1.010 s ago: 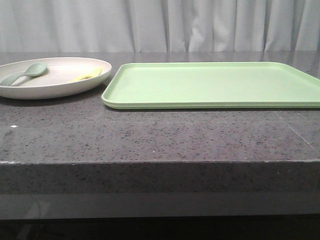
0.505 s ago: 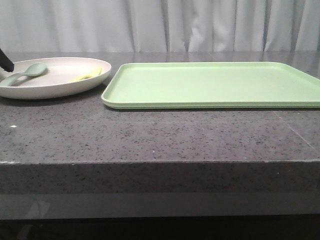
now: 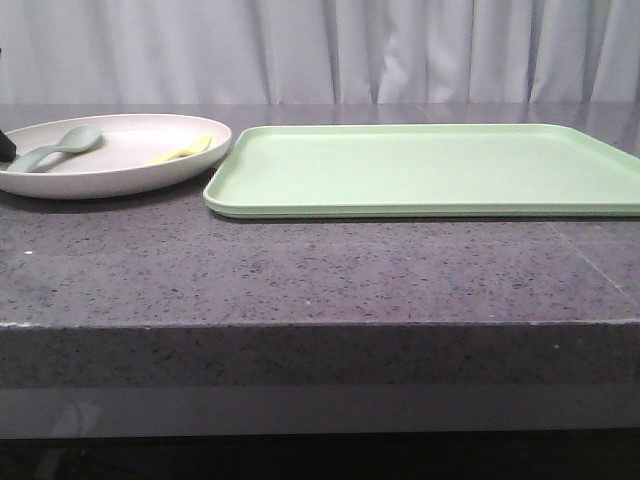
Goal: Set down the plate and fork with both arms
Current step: 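Grip the cream plate rim with the left gripper and lift it, then carry the plate over the green tray and lower it onto it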
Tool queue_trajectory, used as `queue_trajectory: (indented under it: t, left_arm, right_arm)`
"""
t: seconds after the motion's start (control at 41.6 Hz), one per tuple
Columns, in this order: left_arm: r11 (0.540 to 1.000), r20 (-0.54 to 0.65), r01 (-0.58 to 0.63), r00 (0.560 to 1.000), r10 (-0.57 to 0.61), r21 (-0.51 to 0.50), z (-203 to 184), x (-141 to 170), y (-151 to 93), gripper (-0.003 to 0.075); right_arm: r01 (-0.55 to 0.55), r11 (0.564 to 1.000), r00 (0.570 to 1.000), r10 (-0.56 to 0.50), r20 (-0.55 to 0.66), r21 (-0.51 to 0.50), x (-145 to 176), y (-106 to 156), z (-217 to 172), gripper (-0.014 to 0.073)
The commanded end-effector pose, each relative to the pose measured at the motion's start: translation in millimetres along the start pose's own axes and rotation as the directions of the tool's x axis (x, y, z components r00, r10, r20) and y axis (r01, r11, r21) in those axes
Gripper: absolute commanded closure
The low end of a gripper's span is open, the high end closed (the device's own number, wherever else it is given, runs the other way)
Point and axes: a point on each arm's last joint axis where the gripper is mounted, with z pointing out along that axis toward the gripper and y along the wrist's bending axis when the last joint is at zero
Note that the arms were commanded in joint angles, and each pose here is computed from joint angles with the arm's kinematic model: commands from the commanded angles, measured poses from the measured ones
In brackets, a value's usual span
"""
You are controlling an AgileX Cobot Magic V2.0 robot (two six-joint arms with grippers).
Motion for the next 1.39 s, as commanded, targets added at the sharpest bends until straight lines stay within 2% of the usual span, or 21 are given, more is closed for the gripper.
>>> queue_trajectory:
  t: [0.0,0.144,0.337,0.529,0.649,0.817,0.986,1.178,1.37]
  left_arm:
    - [0.998,0.060,-0.024,0.998,0.020,0.065,-20,-11,-23,0.0741]
    - [0.996,0.072,-0.035,0.997,0.029,0.084,-27,-18,-31,0.0741]
    - [0.994,0.143,0.050,0.988,-0.064,0.100,-43,-30,-49,0.0741]
    - [0.992,0.190,0.051,0.979,-0.071,0.112,-45,-33,-92,0.0741]
    - [0.996,0.193,0.026,0.980,-0.042,0.084,-34,-28,-127,0.0741]
    - [0.998,0.206,-0.005,0.979,-0.008,0.065,-12,-10,-183,0.0741]
    - [0.993,0.234,-0.004,0.972,-0.024,0.118,8,15,-230,0.0741]
    - [0.993,0.210,0.020,0.977,-0.045,0.118,33,41,-258,0.0741]
    - [0.994,0.172,0.019,0.984,-0.037,0.105,62,63,-271,0.0741]
  right_arm:
    - [0.016,1.000,0.996,-0.017,0.089,0.010,-16,0,-2,0.0042]
    - [0.016,1.000,0.996,-0.017,0.088,0.010,-16,0,-2,0.0042]
    - [0.016,1.000,0.996,-0.017,0.088,0.010,-16,0,-2,0.0042]
    - [0.016,1.000,0.996,-0.017,0.088,0.010,-16,0,-2,0.0042]
    - [0.016,1.000,0.996,-0.017,0.088,0.010,-16,0,-2,0.0042]
    - [0.016,1.000,0.996,-0.017,0.088,0.010,-16,0,-2,0.0042]
    - [0.016,1.000,0.996,-0.017,0.088,0.010,-16,0,-2,0.0042]
    - [0.016,1.000,0.996,-0.017,0.088,0.010,-16,0,-2,0.0042]
    - [0.016,1.000,0.996,-0.017,0.088,0.010,-16,0,-2,0.0042]
